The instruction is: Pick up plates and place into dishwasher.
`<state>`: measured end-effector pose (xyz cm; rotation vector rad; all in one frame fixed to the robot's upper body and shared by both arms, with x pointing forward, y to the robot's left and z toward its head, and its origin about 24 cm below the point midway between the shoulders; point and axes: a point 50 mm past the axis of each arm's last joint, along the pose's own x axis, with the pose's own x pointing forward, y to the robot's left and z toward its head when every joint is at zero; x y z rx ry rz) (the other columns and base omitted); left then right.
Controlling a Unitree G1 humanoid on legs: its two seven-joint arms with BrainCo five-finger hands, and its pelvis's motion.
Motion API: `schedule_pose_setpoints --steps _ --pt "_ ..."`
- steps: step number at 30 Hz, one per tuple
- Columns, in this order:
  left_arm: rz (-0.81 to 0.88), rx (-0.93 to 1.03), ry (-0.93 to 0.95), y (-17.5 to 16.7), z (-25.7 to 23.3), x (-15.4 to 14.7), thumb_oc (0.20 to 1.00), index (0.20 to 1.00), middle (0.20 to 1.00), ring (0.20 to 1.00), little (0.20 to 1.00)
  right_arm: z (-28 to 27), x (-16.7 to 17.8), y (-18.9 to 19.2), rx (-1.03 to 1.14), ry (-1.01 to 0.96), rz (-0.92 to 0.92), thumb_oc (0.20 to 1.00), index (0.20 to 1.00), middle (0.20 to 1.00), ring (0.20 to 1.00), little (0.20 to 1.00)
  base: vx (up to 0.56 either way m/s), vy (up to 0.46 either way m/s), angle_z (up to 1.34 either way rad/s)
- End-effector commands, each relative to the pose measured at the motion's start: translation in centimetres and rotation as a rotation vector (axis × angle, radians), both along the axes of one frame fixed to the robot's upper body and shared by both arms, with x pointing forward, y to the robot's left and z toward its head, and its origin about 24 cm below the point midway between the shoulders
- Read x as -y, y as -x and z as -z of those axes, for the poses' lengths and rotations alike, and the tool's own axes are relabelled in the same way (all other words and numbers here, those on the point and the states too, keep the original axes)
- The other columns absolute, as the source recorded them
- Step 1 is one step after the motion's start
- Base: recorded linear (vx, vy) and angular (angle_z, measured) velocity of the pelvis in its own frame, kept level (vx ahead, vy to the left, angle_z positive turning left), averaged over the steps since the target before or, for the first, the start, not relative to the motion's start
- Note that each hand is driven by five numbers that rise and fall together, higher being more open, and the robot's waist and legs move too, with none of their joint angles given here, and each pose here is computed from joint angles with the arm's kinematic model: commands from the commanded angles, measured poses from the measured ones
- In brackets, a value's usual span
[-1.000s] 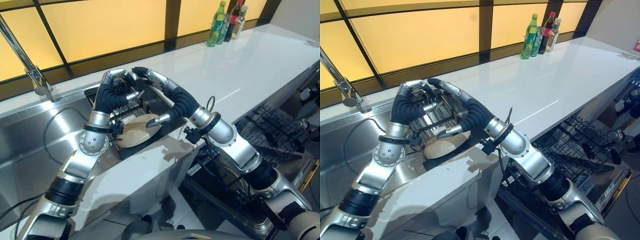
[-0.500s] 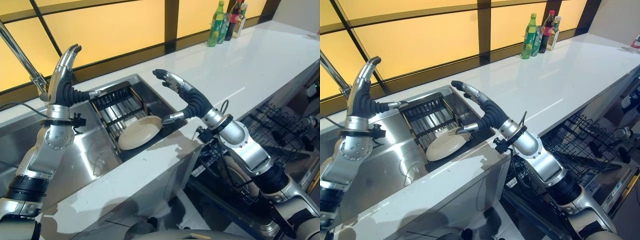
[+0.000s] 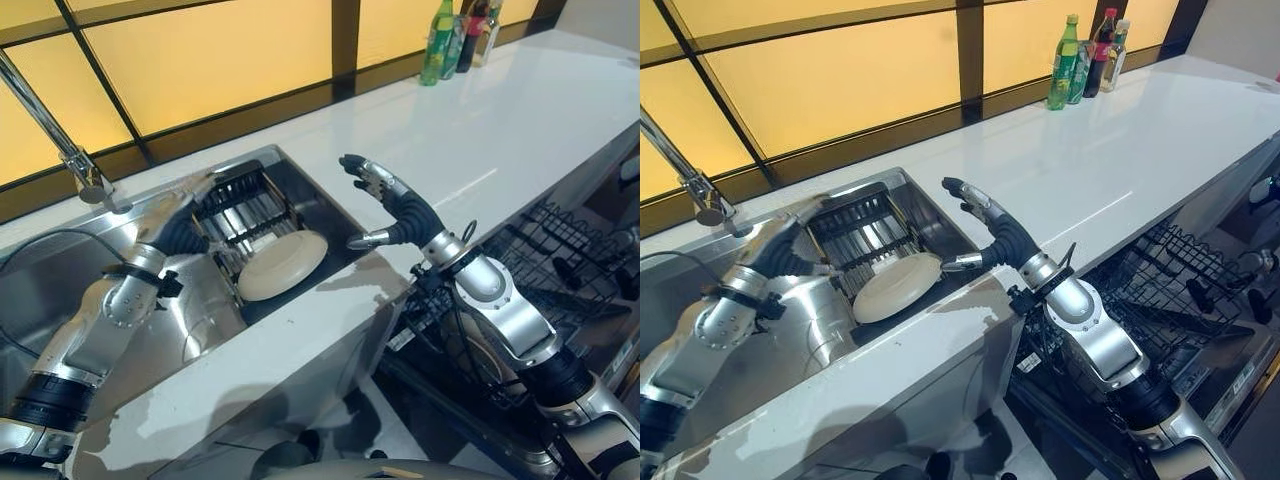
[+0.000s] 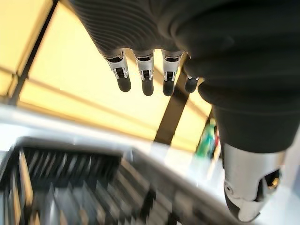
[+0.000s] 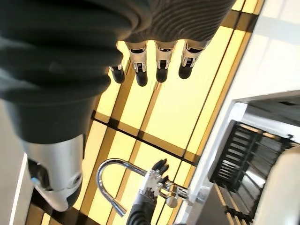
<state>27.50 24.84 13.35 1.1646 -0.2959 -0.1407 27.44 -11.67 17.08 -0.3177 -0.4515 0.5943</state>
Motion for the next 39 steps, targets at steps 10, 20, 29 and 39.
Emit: schedule_pose_setpoints --steps 10,20,29,39 --pt "0.028 -0.051 -0.044 0.0 0.8 0.2 1.000 1.000 1.000 1.000 1.000 -1.6 2.7 0.7 0.070 -0.049 0.081 1.000 1.000 1.000 1.000 1.000 0.03 0.027 0.02" --pt "0.134 -0.197 -0.072 0.1 1.2 1.2 1.000 1.000 1.000 1.000 1.000 -1.9 3.3 0.6 0.073 -0.036 0.094 1.000 1.000 1.000 1.000 1.000 0.00 0.007 0.00" --pt "0.139 -0.328 -0.164 0.0 -0.9 0.4 1.000 1.000 1.000 1.000 1.000 -1.6 3.8 0.6 0.042 -0.030 0.105 1.000 1.000 1.000 1.000 1.000 0.04 0.012 0.02" --pt "0.031 -0.140 -0.180 0.7 -4.5 -2.4 1.000 1.000 1.000 1.000 1.000 -1.1 4.4 0.8 0.024 -0.032 0.133 1.000 1.000 1.000 1.000 1.000 0.02 0.001 0.03"
